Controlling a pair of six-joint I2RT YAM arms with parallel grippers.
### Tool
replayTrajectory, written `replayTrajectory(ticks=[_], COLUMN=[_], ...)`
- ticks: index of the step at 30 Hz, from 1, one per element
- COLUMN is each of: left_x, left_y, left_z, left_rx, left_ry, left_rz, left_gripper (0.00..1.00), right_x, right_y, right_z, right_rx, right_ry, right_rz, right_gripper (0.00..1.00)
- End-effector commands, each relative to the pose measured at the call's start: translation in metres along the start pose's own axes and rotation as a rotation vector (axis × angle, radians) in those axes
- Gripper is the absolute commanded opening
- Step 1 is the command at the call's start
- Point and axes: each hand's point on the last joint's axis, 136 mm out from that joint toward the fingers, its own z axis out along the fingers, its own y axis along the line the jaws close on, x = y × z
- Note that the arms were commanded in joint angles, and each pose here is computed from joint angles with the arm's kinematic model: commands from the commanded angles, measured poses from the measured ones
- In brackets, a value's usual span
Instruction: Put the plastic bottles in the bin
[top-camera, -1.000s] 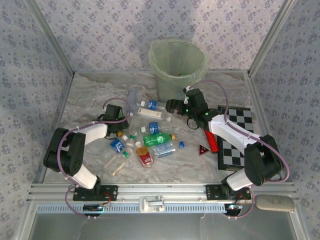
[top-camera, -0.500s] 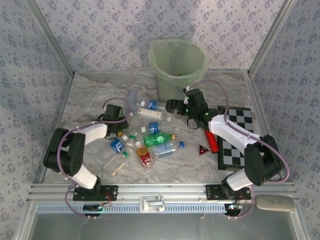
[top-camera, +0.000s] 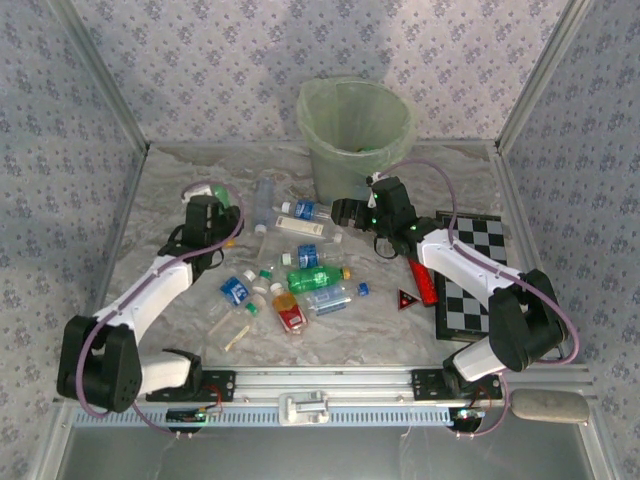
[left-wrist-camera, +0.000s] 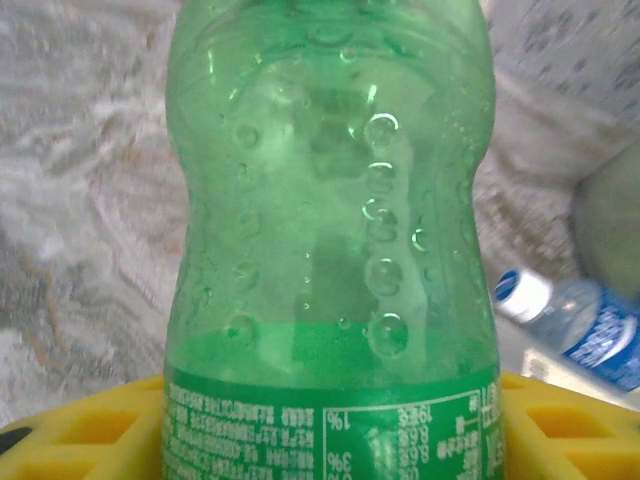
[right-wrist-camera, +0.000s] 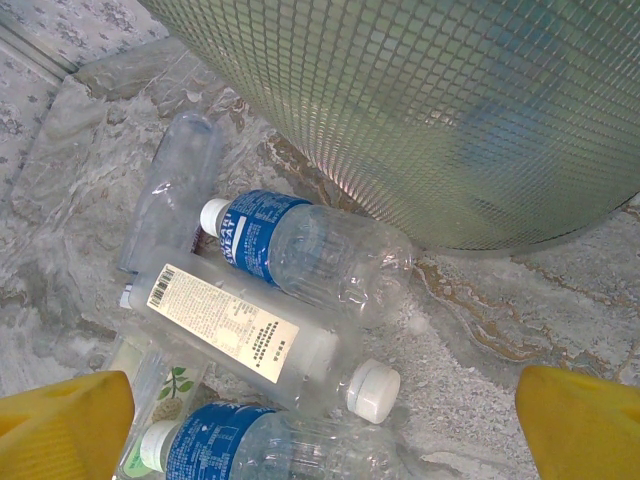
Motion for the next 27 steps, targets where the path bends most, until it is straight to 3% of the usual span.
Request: replayTrajectory(ticks=[1,7,14,20,27], left_x=[-0.050,-0.098,-0.134,-0.137,-0.124], left_y=[-0.027,-0.082,-0.178,-0.255,-0.321], left_z=[-0.026,-0.065,-0.096,-0.084,-0.052], left_rx=[0.106,0.316,0.544,0.697,0.765], left_ry=[-0.129,-0.231,-0.275,-0.207,-0.091], left_rz=[-0.013,0.005,0.175,0.285,0.387], left_gripper=[0.54,0.53,0.53,0.53,0.53], right_x=[-0.001,-0.001,0.000,0.002,0.006], right_y=[0.000,-0.010,-0.028,-0.044,-0.063], right_z=[-0.002,-0.008,-0.018,-0.032,-0.049], right_rx=[-0.010,0.003,0.025,0.049,0.087], right_ry=[-0.010,-0.021,-0.033,-0.056,-0.080], right_rz=[-0.013,-0.005,0.017,0.034,0.060], right_gripper=[1.00,1.00,1.00,1.00,1.00])
